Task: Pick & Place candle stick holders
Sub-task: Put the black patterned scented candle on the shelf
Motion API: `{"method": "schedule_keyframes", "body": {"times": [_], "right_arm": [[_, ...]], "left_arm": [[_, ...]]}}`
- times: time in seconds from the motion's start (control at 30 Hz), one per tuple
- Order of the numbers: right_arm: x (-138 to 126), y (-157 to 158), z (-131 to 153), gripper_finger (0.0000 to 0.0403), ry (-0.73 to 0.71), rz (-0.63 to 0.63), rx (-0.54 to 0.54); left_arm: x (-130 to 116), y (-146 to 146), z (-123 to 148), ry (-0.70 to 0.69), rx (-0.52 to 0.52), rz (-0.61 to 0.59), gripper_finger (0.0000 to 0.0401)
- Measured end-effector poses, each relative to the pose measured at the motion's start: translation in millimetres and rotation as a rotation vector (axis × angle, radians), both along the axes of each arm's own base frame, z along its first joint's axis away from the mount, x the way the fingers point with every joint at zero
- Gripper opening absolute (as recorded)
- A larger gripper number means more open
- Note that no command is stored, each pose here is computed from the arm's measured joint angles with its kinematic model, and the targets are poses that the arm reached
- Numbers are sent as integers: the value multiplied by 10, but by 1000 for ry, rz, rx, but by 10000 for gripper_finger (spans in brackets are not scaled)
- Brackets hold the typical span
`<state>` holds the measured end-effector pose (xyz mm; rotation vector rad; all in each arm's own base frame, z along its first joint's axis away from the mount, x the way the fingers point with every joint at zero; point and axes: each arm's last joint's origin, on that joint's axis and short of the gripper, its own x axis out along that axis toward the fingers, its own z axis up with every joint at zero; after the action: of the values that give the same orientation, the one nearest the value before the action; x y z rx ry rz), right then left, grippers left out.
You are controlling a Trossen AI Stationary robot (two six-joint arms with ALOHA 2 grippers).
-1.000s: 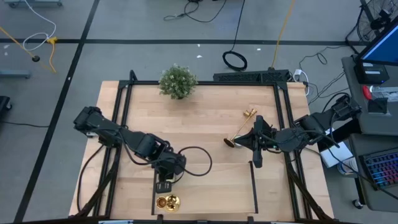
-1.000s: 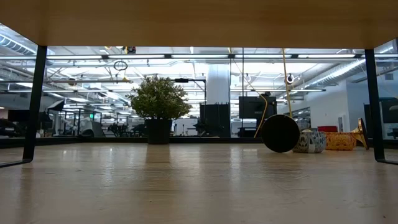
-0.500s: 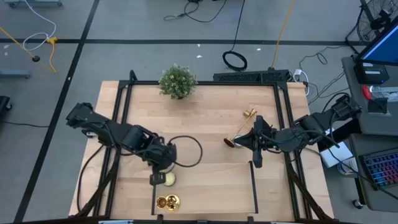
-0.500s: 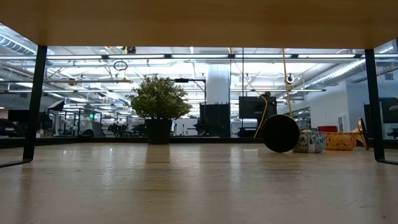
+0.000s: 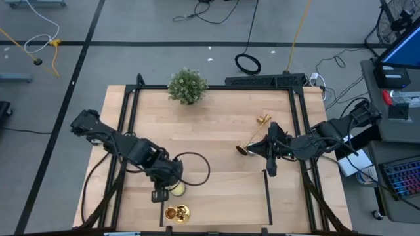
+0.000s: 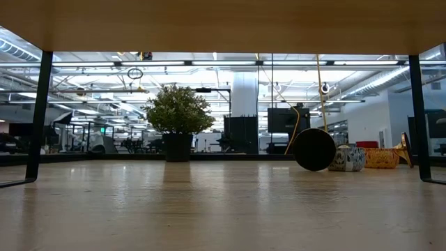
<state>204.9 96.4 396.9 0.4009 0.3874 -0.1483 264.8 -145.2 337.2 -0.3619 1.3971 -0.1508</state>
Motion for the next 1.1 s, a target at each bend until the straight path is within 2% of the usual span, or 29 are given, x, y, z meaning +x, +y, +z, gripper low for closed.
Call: {"method": "schedule_keyframes", "body": {"times": [0.33,1.1], "right_arm": [[1,0,0,0,0,-1,-4],[1,-1,0,0,-1,0,-12]], "left_arm": [[40,-107,-79,13,-5,-26,0],[44,-114,-75,12,-19,-27,0]]}}
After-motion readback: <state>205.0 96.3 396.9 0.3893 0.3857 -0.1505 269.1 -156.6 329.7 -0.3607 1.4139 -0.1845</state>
